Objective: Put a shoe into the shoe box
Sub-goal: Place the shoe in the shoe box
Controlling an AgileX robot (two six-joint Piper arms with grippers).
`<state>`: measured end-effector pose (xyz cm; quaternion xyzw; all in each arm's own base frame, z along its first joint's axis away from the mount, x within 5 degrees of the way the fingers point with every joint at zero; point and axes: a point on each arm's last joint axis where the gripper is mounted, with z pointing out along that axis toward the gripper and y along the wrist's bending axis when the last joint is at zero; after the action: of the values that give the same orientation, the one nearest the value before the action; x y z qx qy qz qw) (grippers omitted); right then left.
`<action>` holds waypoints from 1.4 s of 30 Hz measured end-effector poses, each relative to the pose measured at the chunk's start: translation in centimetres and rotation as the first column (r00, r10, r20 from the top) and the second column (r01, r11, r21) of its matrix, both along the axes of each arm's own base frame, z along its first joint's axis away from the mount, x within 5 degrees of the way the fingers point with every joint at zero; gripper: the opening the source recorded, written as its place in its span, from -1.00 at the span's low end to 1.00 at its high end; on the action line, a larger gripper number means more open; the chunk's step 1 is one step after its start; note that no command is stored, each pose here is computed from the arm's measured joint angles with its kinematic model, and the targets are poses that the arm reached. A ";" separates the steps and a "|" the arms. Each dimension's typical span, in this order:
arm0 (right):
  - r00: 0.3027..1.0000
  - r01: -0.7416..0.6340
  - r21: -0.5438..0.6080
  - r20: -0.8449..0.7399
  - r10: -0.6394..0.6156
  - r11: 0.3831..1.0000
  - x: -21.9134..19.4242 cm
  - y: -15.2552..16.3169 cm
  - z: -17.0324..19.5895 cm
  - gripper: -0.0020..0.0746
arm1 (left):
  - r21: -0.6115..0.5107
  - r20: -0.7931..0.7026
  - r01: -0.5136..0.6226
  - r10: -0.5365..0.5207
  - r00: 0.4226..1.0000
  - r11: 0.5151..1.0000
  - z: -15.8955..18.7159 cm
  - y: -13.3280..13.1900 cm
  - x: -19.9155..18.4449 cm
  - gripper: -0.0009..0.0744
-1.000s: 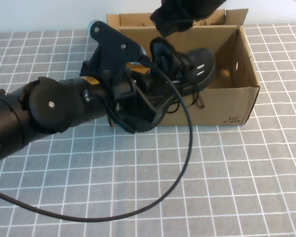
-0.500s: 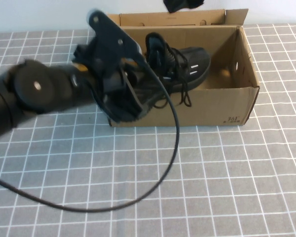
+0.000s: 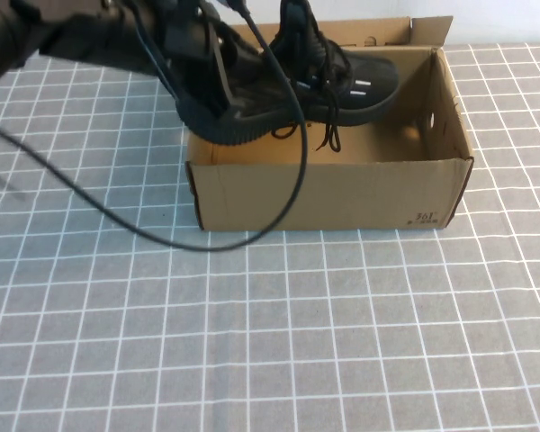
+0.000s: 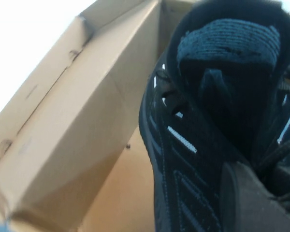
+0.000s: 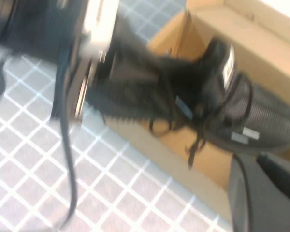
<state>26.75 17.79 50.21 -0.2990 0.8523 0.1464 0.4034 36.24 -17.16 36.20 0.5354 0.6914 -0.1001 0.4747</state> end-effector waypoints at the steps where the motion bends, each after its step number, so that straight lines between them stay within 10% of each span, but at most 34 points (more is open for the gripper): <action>1: 1.000 0.009 -0.011 -0.012 -0.009 1.000 -0.3 -0.3 -0.3 -0.95 | -0.002 0.001 0.026 -0.026 1.000 1.000 -0.1 0.1 0.8 -0.80; 10: 0.995 0.080 -0.068 -0.052 -0.084 0.994 -3.8 -3.2 -1.6 -0.95 | -0.082 0.038 0.245 -0.243 0.969 0.966 -3.4 0.7 7.2 -0.80; 42: 0.995 0.088 -0.054 -0.040 -0.090 0.995 -5.3 -4.2 -1.1 -0.95 | -0.088 0.033 0.343 -0.342 0.939 0.935 -13.3 -1.1 14.3 -0.80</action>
<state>21.48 13.62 49.07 -0.2680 0.8766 0.1124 0.3835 50.51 -18.29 22.91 0.6258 0.5782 -0.2086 0.4801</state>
